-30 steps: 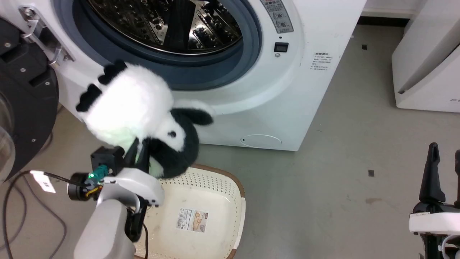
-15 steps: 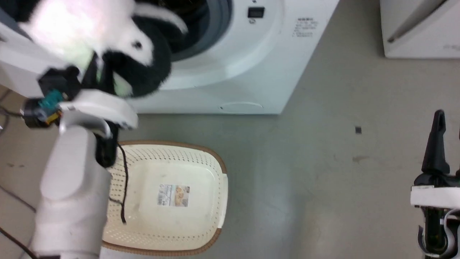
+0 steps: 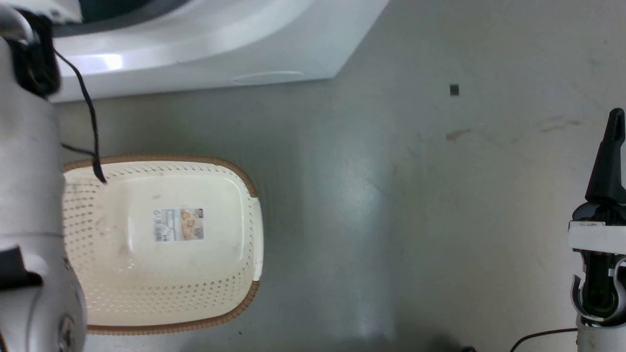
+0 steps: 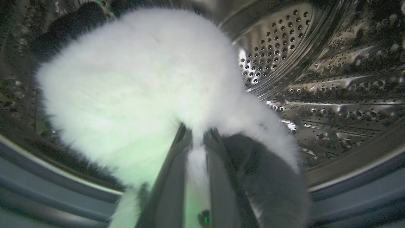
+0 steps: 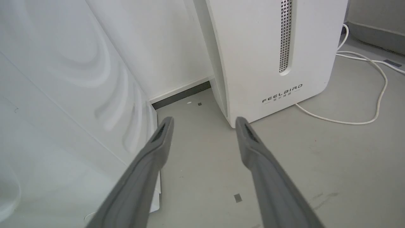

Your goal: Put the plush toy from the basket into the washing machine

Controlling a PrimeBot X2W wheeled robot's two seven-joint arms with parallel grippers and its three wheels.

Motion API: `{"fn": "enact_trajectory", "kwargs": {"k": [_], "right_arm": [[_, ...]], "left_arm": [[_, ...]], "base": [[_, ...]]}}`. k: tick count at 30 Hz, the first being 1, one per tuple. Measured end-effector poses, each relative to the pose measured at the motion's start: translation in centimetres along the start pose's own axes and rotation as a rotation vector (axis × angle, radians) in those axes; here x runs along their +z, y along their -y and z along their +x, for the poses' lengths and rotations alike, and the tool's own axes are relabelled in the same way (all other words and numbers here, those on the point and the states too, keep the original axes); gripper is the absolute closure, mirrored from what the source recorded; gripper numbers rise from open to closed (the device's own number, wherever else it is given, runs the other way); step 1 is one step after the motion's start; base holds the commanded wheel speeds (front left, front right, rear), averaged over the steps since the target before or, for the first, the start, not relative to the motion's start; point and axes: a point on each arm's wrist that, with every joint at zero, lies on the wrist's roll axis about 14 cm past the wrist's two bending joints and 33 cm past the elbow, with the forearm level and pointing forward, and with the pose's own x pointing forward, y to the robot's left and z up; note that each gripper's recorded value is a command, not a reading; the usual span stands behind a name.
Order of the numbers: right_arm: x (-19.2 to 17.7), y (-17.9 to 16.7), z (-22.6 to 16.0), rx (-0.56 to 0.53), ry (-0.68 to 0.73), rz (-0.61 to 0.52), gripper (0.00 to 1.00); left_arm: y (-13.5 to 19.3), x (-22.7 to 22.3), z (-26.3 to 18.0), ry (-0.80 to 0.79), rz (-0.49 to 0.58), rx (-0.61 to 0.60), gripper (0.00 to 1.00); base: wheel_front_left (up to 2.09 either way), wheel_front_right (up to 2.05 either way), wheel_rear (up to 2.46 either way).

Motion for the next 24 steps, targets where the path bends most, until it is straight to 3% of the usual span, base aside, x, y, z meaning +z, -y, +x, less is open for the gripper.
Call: {"fn": "enact_trajectory", "kwargs": {"k": [13,14,15,24], "right_arm": [[-3.1,2.6,0.2,-0.058,-0.074,-0.06,0.0],[-3.1,2.7,0.2,-0.059,-0.075,-0.06,0.0],[-3.1,2.6,0.2,-0.057,-0.073,-0.058,0.0],[-0.4,1.2,0.0,-0.023,-0.015,-0.04,0.0]], "left_arm": [[0.6,-2.5,6.3,0.011,0.026,0.009,1.0],[0.7,-2.7,6.3,0.008,0.024,0.007,0.62],[0.8,-2.7,6.2,0.005,0.024,0.007,0.0],[0.1,-1.2,3.1,-0.007,0.066,0.022,0.0]], "base": [[0.0,0.0,0.0],[0.0,0.0,0.0],[0.0,0.0,0.0],[0.0,0.0,0.0]]}}
